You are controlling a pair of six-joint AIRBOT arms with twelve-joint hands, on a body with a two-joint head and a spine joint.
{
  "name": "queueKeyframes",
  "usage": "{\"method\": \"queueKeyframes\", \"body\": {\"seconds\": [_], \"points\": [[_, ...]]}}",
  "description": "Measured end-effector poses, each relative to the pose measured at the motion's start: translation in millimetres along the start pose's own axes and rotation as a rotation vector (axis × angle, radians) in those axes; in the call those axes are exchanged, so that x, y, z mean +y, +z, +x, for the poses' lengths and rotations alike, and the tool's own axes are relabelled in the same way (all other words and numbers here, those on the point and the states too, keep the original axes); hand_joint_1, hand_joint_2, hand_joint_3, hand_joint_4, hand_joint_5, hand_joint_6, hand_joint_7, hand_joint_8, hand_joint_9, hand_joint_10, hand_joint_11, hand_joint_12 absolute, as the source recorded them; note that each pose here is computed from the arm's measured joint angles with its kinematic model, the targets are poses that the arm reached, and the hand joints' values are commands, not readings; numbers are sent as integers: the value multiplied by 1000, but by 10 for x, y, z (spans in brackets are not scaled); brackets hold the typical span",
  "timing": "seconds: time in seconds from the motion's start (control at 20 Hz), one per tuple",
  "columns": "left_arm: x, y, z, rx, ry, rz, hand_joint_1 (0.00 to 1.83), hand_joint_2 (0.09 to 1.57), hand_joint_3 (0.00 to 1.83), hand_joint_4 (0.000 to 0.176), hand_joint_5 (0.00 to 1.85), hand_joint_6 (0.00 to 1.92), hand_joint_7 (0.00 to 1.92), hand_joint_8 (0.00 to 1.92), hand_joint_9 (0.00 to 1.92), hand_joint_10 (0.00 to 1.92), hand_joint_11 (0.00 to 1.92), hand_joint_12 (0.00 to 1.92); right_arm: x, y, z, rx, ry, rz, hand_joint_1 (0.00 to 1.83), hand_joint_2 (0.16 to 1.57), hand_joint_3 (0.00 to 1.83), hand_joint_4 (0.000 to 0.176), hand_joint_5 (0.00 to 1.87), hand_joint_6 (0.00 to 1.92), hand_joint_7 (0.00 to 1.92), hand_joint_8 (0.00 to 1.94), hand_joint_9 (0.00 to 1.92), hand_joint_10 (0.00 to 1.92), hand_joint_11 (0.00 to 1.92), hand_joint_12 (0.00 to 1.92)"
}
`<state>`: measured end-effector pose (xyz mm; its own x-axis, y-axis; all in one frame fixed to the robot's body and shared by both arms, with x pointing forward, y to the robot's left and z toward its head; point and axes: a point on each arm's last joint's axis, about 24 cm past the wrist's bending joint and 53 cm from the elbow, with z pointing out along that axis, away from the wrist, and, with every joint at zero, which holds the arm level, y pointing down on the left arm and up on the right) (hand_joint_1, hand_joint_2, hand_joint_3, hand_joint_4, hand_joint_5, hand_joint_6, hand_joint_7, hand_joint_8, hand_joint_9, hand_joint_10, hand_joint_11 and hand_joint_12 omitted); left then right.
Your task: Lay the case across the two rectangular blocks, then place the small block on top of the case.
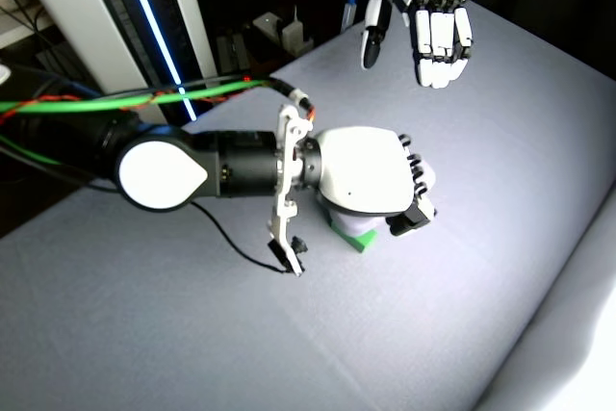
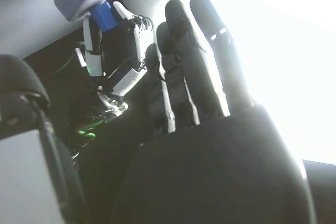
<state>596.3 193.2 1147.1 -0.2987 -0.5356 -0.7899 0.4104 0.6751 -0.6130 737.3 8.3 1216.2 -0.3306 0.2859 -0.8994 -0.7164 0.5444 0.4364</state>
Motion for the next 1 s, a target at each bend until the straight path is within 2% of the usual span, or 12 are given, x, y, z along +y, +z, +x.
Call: {"method": "queueKeyframes", "body": {"seconds": [0.05,0.15,0.2,0.25,0.3,0.4,0.5,0.55,0.75,0.8,0.9,1.0], "points": [[0,0,0,0,-1,0,875,890,0,13,450,1,559,3,672,3,292,973,-5,0,2,1,0,2,1224,1113,0,0,902,1086,1062,895,946,823,769,1391],[-1,0,1,0,-3,1,874,892,0,15,447,0,545,0,666,0,291,971,-3,0,3,1,0,2,1216,1139,0,0,817,1188,1039,943,969,549,700,1285],[-1,0,0,0,-3,0,878,895,1,24,444,0,544,0,667,1,289,970,-4,0,4,1,0,2,1186,1043,0,0,725,672,889,606,936,456,627,1257],[0,0,0,0,-3,0,886,893,0,24,444,0,548,2,668,1,285,969,-6,0,4,2,0,3,1172,1018,0,0,771,367,917,410,952,396,631,1251],[-1,0,0,0,-4,0,900,890,0,16,448,2,555,4,666,1,277,969,-6,0,4,2,0,3,1151,1015,0,0,778,207,927,296,944,360,613,1287],[-2,1,3,0,-7,1,879,891,0,21,444,0,550,1,665,0,287,980,-8,0,5,2,0,4,1120,1015,0,0,768,49,929,147,900,319,544,1308],[0,1,4,1,-7,1,874,889,0,24,448,2,570,7,684,7,295,982,-10,0,6,2,0,5,1107,1006,0,0,741,10,900,94,825,333,422,1369],[-1,1,4,1,-7,1,882,891,0,15,449,2,560,3,675,3,293,981,-11,0,6,2,0,5,1096,1005,0,0,728,2,881,55,768,371,378,1369],[2,3,0,1,-7,2,893,887,0,4,451,2,570,6,678,3,284,971,-12,0,7,3,0,5,1085,997,0,0,711,0,849,15,717,425,352,1350],[2,3,0,1,-7,2,892,887,0,10,450,1,570,6,675,2,282,970,-12,0,7,3,0,6,1080,995,0,0,701,0,822,3,696,416,330,1343],[1,3,-1,0,-8,2,893,887,0,14,456,4,565,3,675,2,287,978,7,5,20,5,2,3,989,992,0,0,528,0,623,0,577,353,212,1335],[-3,3,-5,-1,-8,4,881,895,2,13,447,0,548,0,673,0,287,978,83,-23,31,7,12,-13,839,952,0,90,247,0,347,0,429,136,90,1289]]}}
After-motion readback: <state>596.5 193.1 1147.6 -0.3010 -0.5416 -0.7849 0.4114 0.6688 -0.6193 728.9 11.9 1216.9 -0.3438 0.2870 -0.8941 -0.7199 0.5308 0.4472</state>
